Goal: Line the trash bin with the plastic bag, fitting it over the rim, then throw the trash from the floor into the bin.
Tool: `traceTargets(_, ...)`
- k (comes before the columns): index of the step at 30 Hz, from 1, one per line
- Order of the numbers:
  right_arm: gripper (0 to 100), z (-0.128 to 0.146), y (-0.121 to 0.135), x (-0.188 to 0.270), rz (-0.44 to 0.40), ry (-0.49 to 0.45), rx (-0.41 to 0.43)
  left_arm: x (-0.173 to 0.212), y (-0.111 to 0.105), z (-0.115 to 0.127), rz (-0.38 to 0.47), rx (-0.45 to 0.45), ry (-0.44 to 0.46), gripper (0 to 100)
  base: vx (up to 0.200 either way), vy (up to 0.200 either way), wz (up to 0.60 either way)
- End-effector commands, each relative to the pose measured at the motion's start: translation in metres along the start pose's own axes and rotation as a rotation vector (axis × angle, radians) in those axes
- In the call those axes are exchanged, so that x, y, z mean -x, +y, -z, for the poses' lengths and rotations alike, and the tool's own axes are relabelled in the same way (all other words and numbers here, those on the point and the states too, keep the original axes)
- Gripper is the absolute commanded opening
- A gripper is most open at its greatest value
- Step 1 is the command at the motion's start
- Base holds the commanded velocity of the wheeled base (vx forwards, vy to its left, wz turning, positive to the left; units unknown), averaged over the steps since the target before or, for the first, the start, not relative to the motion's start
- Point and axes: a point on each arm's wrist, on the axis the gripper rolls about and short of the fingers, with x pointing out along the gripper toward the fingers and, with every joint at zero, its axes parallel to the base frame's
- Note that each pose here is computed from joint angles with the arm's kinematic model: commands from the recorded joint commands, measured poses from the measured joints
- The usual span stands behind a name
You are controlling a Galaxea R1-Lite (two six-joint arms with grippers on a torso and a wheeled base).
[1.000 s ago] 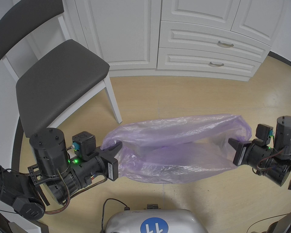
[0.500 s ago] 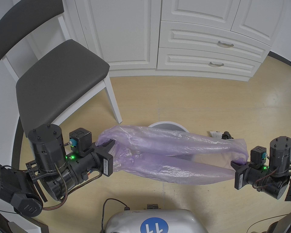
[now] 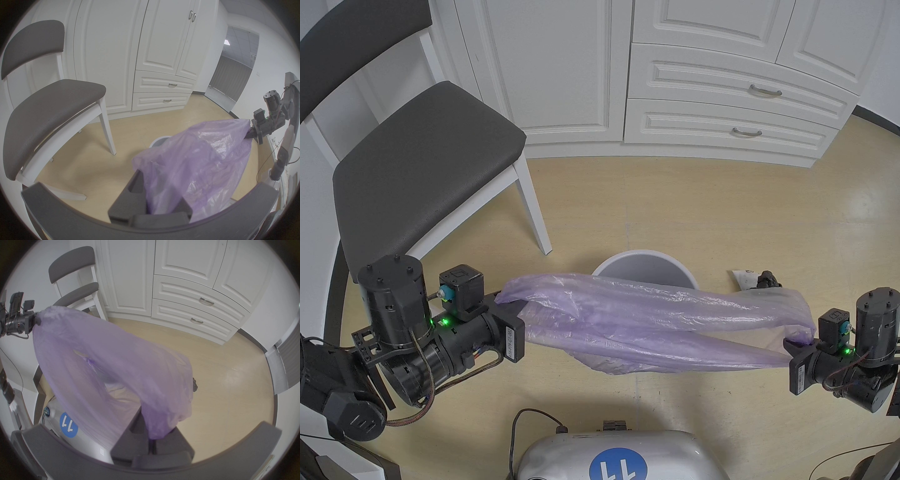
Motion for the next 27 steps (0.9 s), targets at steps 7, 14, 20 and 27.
traceTargets(7, 0, 0.004, -0.011, -0.005, 0.06, 0.032, 0.012, -0.001, 0.01, -0.001, -0.035, 0.009, -0.002, 0, 0.0, 0.0, 0.0)
traceTargets(14, 0, 0.004, -0.013, -0.006, 0.07, 0.032, 0.008, -0.001, 0.014, -0.001, -0.045, 0.01, -0.001, 0, 0.0, 0.0, 0.0)
traceTargets(20, 0, 0.002, -0.013, -0.005, 0.067, 0.015, 0.006, 0.0, 0.01, 0.001, -0.027, 0.004, 0.001, 0, 0.0, 0.0, 0.0)
traceTargets(27, 0, -0.02, -0.012, -0.009, 0.043, -0.047, 0.099, -0.002, -0.013, -0.01, 0.073, -0.009, -0.07, 0, 0.0, 0.0, 0.0)
